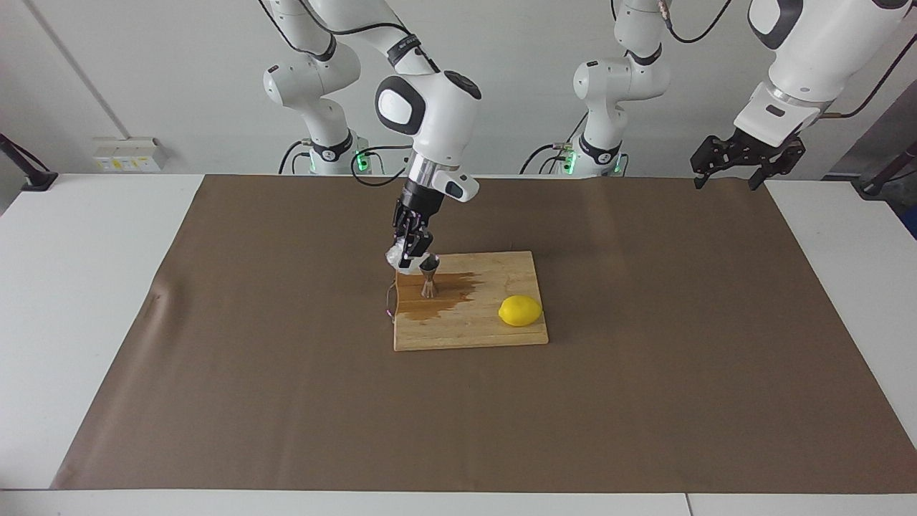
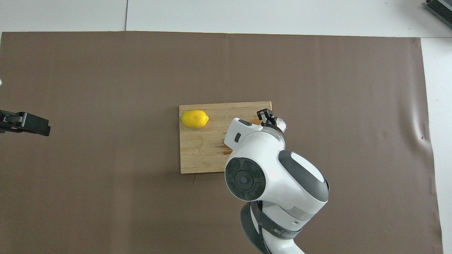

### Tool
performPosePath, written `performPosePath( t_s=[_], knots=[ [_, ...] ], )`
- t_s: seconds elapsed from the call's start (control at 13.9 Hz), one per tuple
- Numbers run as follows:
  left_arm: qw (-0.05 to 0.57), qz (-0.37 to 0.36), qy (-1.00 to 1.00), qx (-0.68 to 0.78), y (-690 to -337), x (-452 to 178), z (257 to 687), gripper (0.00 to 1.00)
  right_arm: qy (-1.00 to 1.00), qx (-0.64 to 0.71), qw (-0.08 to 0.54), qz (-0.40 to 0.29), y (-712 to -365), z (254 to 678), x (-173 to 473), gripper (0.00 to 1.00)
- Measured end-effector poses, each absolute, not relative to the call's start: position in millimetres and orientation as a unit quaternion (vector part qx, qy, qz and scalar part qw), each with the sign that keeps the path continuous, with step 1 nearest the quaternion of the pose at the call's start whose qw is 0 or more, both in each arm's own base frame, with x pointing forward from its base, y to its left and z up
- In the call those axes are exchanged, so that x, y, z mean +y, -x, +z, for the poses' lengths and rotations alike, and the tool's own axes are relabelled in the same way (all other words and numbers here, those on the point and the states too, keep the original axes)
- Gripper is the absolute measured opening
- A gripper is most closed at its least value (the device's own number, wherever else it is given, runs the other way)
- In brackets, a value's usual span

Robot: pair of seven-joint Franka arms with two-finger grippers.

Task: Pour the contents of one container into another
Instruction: 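Hold the white cup tilted over the metal cup to pour, then carry the white cup back and lower it onto the table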

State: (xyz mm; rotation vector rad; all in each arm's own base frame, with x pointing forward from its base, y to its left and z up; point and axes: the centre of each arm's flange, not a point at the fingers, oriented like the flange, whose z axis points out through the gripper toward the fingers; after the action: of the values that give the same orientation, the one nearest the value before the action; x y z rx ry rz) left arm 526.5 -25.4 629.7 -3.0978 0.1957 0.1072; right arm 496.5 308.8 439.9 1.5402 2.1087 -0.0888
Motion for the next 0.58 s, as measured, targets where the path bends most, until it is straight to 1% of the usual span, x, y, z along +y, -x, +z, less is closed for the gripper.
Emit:
performPosePath(
  t_s=[0.22, 0.58],
  knots=[
    [0.018, 0.035, 0.997, 0.063, -526.5, -25.4, 629.5, 1.0, -0.577, 0.774, 0.26, -0.029, -496.2, 440.2, 309.6, 0.48],
    [0.019, 0.02, 0.998, 0.054, -529.2, -30.7, 631.9, 1.0, -0.603, 0.764, 0.23, -0.012, -496.7, 446.9, 314.0, 0.48]
  ],
)
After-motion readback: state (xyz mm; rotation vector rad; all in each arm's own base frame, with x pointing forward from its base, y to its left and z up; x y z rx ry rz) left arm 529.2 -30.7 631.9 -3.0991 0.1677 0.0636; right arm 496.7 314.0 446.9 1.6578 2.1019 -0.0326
